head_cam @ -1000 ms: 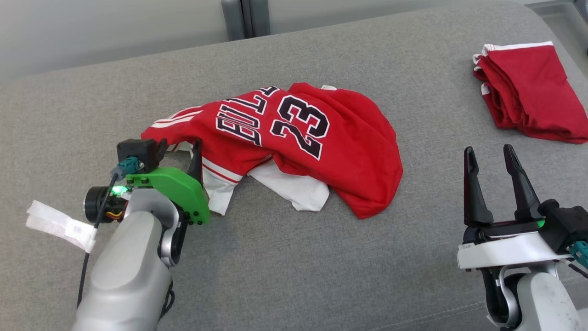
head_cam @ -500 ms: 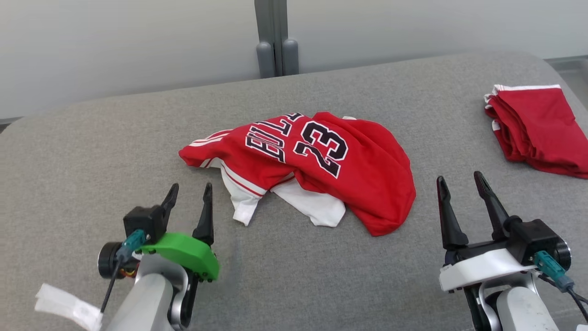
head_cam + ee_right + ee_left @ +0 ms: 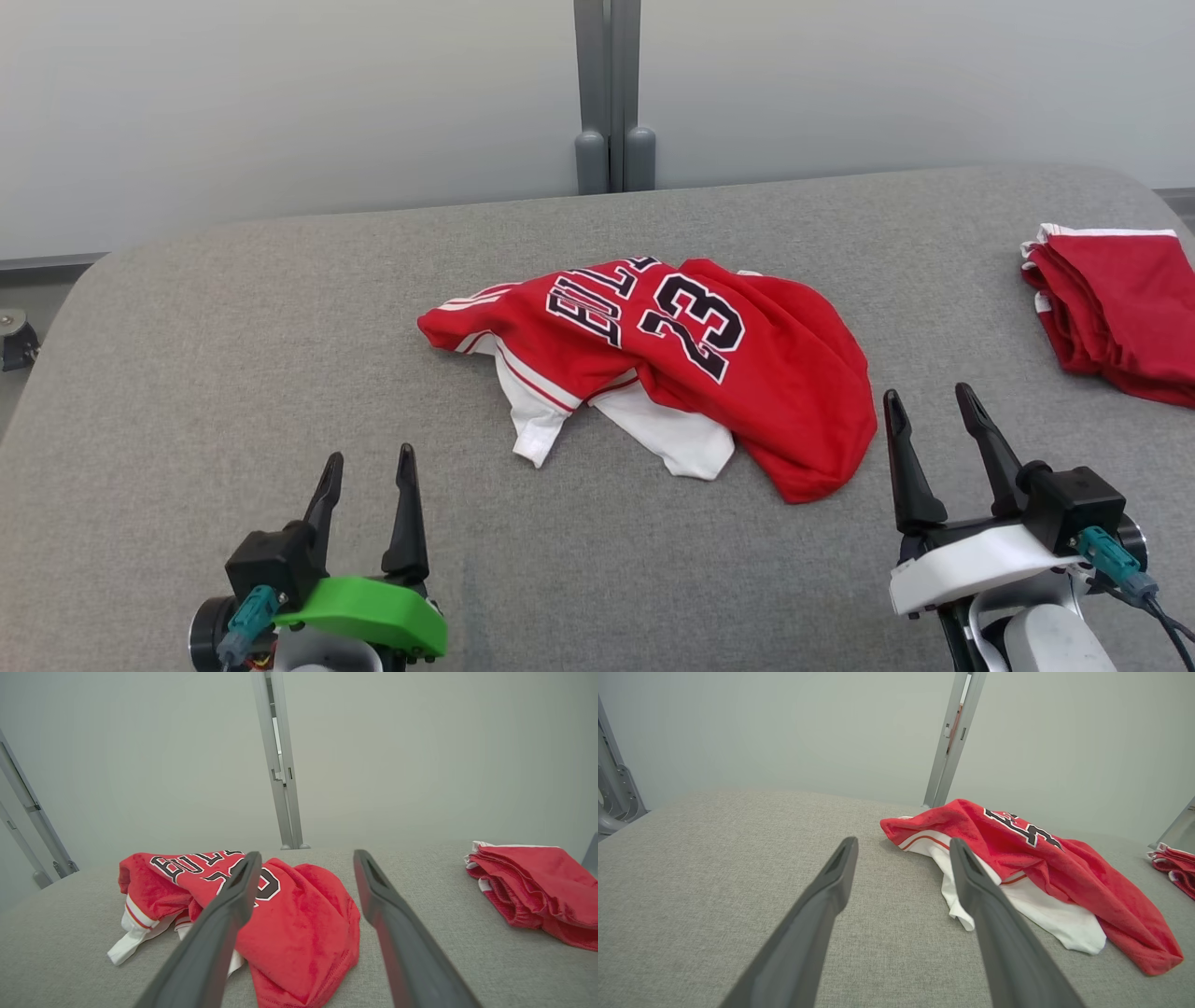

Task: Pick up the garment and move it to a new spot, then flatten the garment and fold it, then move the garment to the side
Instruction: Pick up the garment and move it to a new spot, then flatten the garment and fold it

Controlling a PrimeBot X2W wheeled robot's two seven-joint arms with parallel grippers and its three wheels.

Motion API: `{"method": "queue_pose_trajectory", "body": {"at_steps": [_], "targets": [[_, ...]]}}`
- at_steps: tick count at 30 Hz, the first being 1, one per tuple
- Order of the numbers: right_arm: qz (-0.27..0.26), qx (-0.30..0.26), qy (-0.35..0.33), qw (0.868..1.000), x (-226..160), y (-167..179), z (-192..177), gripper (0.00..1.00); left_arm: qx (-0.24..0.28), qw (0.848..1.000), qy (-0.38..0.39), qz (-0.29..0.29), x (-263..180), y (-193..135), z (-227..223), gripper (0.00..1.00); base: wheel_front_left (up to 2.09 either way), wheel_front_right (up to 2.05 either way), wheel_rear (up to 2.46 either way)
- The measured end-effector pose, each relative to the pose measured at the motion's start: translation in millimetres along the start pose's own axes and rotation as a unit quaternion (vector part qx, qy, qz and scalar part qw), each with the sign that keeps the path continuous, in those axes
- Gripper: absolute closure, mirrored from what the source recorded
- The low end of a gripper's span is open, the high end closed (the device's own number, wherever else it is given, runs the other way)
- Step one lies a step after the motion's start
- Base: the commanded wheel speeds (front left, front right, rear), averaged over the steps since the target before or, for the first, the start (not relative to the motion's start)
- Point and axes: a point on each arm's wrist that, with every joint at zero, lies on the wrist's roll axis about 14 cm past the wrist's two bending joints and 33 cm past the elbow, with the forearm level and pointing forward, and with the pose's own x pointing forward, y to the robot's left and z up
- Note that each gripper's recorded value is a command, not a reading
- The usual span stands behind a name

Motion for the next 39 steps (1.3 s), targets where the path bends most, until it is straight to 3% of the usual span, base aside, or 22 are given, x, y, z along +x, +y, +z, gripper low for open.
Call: {"method": "queue_pose_trajectory", "body": {"at_steps": [28,39], "targets": [[0.001,0.014,0.025,1.0,-7.9,3.3,-16.1,0.0,-0.006,1.0,0.006,0.023,-15.5,7.1,-8.8,0.0,0.0,0.0,0.0],[-0.015,0.009,0.026,1.0,-4.1,-9.0,-17.8,0.0,0.015,0.998,0.05,-0.041,11.3,-23.5,-31.1,0.0,0.0,0.0,0.0]]}}
